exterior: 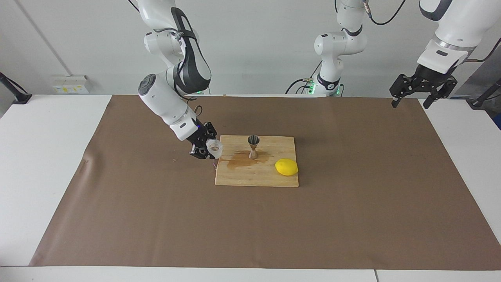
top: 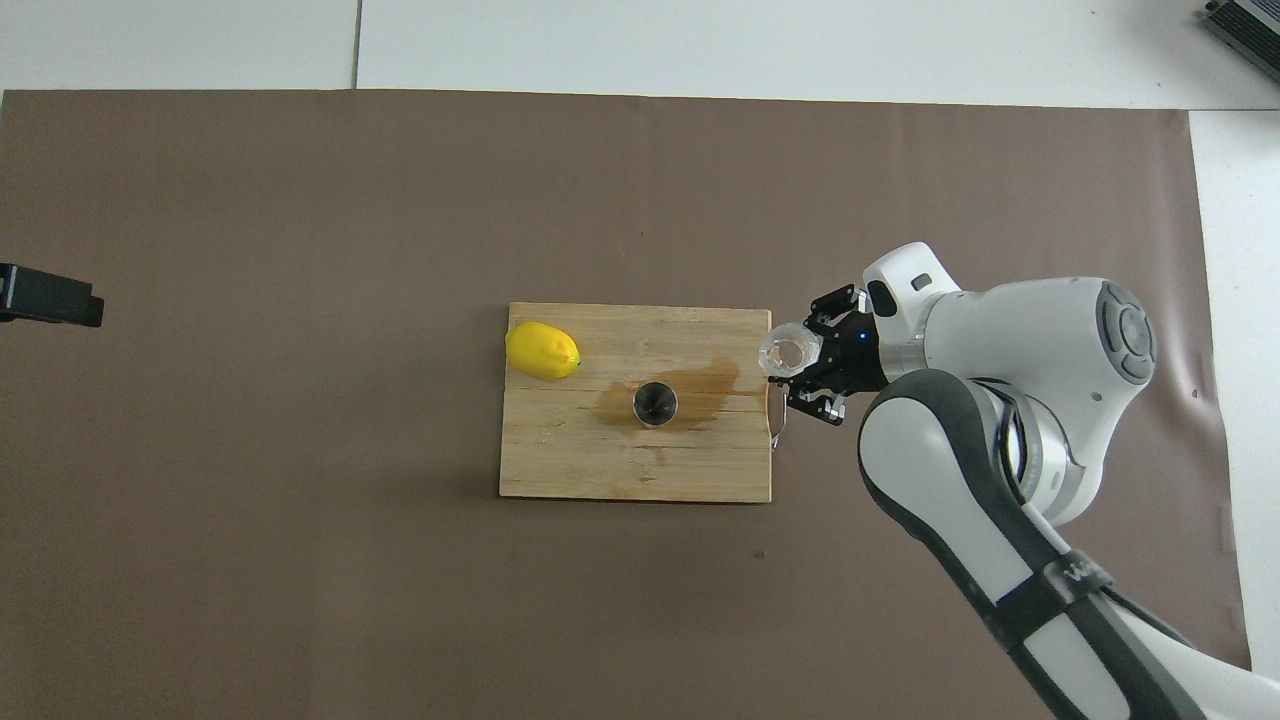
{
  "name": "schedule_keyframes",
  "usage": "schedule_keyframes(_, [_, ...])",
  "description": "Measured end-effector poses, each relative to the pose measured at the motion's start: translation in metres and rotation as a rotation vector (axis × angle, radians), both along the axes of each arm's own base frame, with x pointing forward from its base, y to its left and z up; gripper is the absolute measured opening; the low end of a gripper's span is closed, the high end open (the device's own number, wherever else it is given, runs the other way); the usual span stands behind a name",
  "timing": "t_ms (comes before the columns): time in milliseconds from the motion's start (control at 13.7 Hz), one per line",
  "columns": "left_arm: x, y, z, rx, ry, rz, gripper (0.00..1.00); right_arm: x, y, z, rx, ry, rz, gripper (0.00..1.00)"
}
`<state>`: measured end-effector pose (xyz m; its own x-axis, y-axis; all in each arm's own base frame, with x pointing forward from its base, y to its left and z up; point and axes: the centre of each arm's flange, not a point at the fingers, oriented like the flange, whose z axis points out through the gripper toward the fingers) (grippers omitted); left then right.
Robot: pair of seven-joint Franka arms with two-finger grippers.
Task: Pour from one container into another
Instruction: 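Lift the glass with the right gripper and carry it over the cup, then tilt the glass with the right gripper to pour into the metal cup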
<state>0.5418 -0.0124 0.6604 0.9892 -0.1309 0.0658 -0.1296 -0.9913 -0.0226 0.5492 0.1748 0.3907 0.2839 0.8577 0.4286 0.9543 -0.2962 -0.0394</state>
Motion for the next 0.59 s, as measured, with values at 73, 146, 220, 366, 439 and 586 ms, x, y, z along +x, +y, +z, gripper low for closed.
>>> schedule_keyframes(73, [-0.002, 0.0, 0.001, 0.0, 0.002, -0.001, 1.0, -0.002, 0.014, 0.004, -0.04, 0.002, -0.001, 0.51])
schedule_keyframes(146, [-0.004, -0.001, 0.001, 0.001, 0.007, -0.001, 1.0, -0.004, 0.025, 0.008, -0.075, 0.001, -0.004, 0.51])
schedule_keyframes(220, [-0.004, -0.001, 0.0, 0.0, 0.01, -0.002, 1.0, -0.007, 0.037, 0.012, -0.108, -0.002, -0.009, 0.51])
schedule_keyframes(366, [-0.005, -0.003, 0.0, -0.002, 0.011, -0.01, 1.0, -0.014, 0.059, 0.016, -0.158, -0.004, -0.021, 0.51])
schedule_keyframes(439, [-0.005, -0.005, 0.0, -0.002, 0.011, -0.014, 1.0, -0.017, 0.068, 0.017, -0.181, -0.008, -0.028, 0.51])
schedule_keyframes(586, [-0.005, -0.005, 0.0, -0.003, 0.011, -0.014, 1.0, -0.022, 0.082, 0.021, -0.22, -0.021, -0.042, 0.51])
